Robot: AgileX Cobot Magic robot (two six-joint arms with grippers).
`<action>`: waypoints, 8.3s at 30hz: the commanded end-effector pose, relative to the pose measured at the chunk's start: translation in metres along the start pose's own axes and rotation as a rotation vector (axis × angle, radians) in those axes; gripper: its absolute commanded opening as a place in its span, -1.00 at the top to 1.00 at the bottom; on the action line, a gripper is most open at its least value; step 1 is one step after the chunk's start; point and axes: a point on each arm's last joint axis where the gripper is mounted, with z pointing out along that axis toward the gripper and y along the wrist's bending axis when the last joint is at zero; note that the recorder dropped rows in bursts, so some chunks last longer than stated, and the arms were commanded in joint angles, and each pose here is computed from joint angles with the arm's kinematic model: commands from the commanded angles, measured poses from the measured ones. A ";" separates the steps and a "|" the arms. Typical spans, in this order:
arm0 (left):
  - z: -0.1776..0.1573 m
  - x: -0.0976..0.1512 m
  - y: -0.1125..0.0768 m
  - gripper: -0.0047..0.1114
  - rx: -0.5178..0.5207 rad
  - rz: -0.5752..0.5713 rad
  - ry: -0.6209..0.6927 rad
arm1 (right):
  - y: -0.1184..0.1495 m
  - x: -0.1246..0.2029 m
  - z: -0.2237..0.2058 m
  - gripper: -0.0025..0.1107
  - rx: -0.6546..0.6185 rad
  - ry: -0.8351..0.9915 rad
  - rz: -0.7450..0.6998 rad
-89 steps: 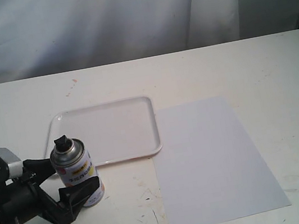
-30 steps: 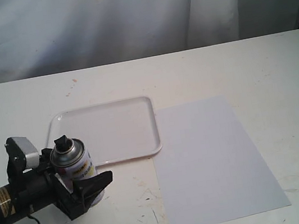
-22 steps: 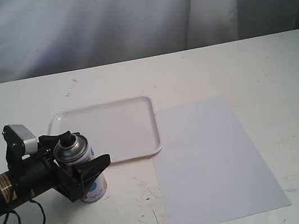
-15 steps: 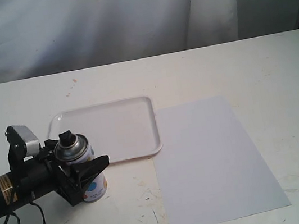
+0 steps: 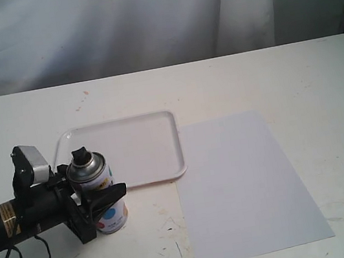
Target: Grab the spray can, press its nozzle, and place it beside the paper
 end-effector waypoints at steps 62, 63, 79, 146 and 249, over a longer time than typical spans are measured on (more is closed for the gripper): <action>0.030 -0.126 -0.069 0.92 -0.346 0.254 0.389 | 0.000 -0.001 0.000 0.96 0.008 -0.028 0.000; 0.031 -0.126 -0.071 0.92 -0.340 0.257 0.388 | 0.000 -0.003 0.000 0.96 0.004 -0.051 0.016; 0.051 -0.130 -0.073 0.92 -0.393 0.370 0.488 | -0.001 -0.037 -0.008 0.96 -0.002 -0.428 0.096; 0.167 -0.120 -0.106 0.92 -0.450 0.792 0.792 | 0.024 -0.131 0.280 0.96 -0.631 0.852 0.653; 0.201 -0.099 -0.103 0.92 -0.399 0.802 0.767 | 0.072 -0.048 0.290 0.96 -0.733 0.953 0.721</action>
